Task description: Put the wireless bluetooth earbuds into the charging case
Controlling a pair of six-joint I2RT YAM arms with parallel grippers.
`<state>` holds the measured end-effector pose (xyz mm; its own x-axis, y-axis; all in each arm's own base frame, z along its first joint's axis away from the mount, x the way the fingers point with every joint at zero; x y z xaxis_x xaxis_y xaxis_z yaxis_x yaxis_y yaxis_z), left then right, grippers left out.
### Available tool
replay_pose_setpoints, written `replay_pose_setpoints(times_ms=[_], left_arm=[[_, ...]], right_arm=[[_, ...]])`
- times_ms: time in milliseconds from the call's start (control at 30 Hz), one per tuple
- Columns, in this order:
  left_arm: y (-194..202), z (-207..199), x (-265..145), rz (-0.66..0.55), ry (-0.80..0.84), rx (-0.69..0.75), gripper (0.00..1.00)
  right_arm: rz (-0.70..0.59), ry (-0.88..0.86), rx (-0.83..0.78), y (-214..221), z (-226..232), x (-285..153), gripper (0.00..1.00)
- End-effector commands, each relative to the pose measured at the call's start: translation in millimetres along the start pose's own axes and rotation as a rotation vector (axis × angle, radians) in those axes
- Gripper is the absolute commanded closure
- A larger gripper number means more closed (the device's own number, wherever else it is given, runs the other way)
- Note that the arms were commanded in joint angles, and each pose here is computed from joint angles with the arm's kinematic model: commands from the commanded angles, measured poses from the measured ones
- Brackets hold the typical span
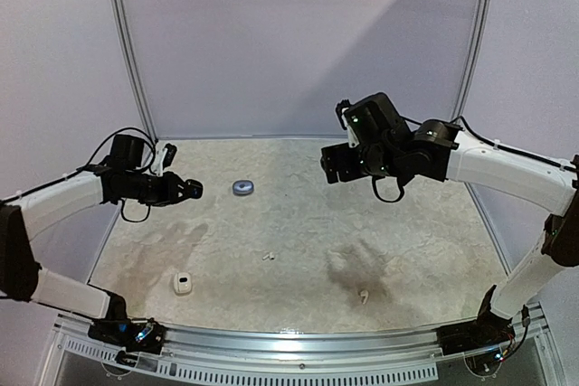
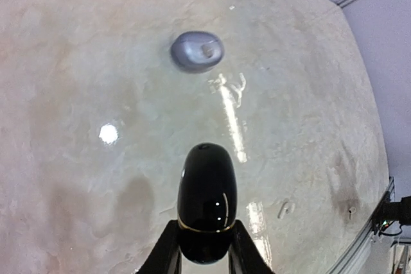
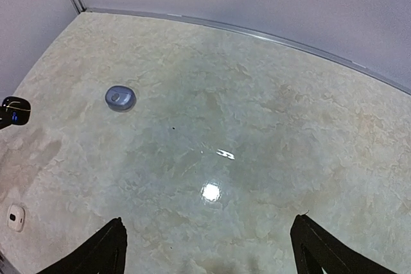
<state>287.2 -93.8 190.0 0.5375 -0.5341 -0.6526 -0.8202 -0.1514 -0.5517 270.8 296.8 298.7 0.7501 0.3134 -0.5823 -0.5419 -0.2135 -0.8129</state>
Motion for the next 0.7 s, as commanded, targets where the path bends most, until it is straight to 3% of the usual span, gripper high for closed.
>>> replay_pose_setpoints(times_ms=[0,133,267,400,600,633,667], left_arm=[[5,21,19,0.111,0.029,-0.108,1.00],[12,32,34,0.168,0.058,-0.125,1.00],[-9,51,52,0.206,0.109,-0.166,1.00],[-29,78,88,0.321,0.150,-0.272,1.00],[-33,100,110,0.301,0.179,-0.355,1.00],[-32,104,112,0.302,0.170,-0.364,0.93],[-30,110,113,0.306,0.159,-0.382,0.76]], right_arm=[[0.099,0.018,-0.016,21,-3,5,0.09],[0.108,0.015,-0.029,23,-1,10,0.09],[0.091,-0.015,-0.035,14,8,16,0.09],[0.108,-0.016,-0.061,5,17,27,0.08],[0.144,0.000,-0.067,-2,23,34,0.05],[0.143,0.002,-0.062,-2,23,35,0.05],[0.142,0.004,-0.057,-3,23,35,0.05]])
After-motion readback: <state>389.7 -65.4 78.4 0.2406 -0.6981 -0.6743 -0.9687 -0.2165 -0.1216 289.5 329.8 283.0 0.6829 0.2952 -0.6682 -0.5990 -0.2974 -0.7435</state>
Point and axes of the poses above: each gripper's point midway between its finger pads, its own x axis out along the fingers, its own z axis along the line the jaws close on, y = z × x, the point moved 7 cm from there along -x, back along the fingers, and after that the axes turned 4 degrees about -x, right-handed, at the moved point
